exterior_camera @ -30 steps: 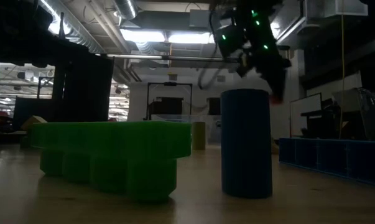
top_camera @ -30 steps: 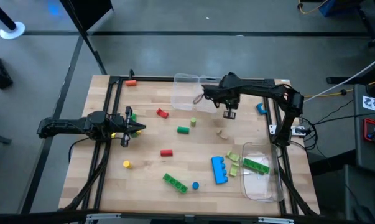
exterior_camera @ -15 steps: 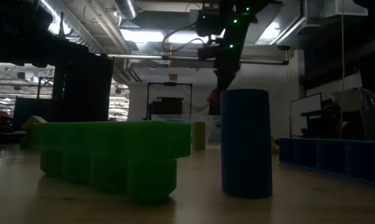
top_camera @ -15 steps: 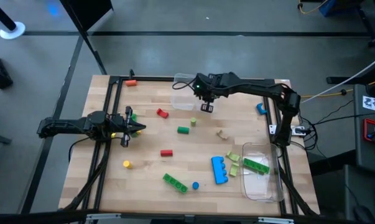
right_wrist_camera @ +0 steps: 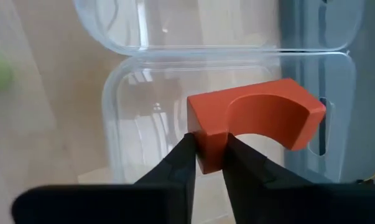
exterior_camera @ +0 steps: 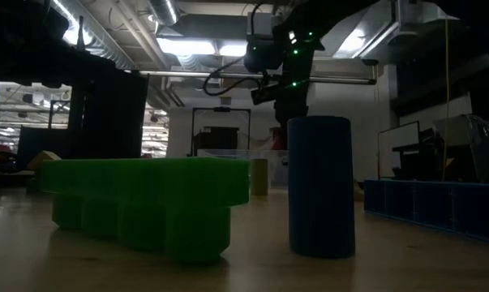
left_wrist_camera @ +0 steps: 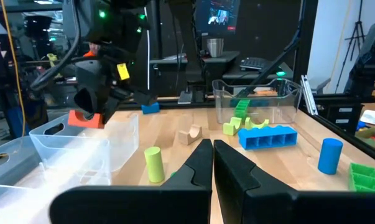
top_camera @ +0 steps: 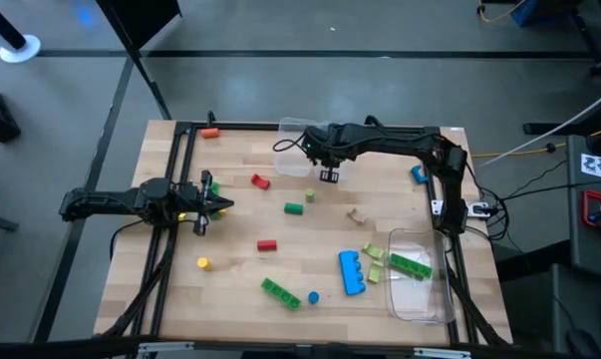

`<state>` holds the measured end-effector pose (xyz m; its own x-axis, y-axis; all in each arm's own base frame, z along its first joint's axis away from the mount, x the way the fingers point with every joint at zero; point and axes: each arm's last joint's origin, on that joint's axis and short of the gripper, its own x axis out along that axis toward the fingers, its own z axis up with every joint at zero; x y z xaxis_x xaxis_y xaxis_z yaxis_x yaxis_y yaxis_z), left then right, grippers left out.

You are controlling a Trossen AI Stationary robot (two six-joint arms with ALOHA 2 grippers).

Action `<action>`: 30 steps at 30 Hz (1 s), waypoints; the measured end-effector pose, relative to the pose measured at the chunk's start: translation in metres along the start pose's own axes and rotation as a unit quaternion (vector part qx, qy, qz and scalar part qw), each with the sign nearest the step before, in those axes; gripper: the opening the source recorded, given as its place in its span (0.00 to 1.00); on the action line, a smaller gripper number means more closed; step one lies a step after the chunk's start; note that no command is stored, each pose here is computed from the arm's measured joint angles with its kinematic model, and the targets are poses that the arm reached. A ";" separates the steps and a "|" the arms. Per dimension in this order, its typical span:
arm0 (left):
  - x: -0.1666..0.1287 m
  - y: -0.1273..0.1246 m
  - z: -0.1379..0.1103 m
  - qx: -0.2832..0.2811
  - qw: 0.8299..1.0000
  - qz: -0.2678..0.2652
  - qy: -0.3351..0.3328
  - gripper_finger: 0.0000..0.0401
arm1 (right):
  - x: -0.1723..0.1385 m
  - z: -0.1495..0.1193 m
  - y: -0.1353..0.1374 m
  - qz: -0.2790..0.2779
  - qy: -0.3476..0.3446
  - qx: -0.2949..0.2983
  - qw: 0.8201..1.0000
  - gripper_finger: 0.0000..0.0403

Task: Sort blocks by size
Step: Put the orange arch block into the right transparent bin, then put the blue arch block into the right transparent bin

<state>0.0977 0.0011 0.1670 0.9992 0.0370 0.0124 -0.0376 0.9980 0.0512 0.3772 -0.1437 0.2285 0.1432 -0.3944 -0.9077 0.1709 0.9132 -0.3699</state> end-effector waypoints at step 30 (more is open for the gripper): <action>0.000 0.000 0.000 0.000 1.000 0.000 0.000 0.00 | -0.051 -0.030 -0.010 0.022 0.191 0.063 0.979 0.33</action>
<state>0.0977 0.0011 0.1670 0.9992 0.0374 0.0125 -0.0380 0.9980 0.0512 0.3389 -0.1299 0.2726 -0.2172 -0.2664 -0.9391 0.2958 0.8988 -0.3234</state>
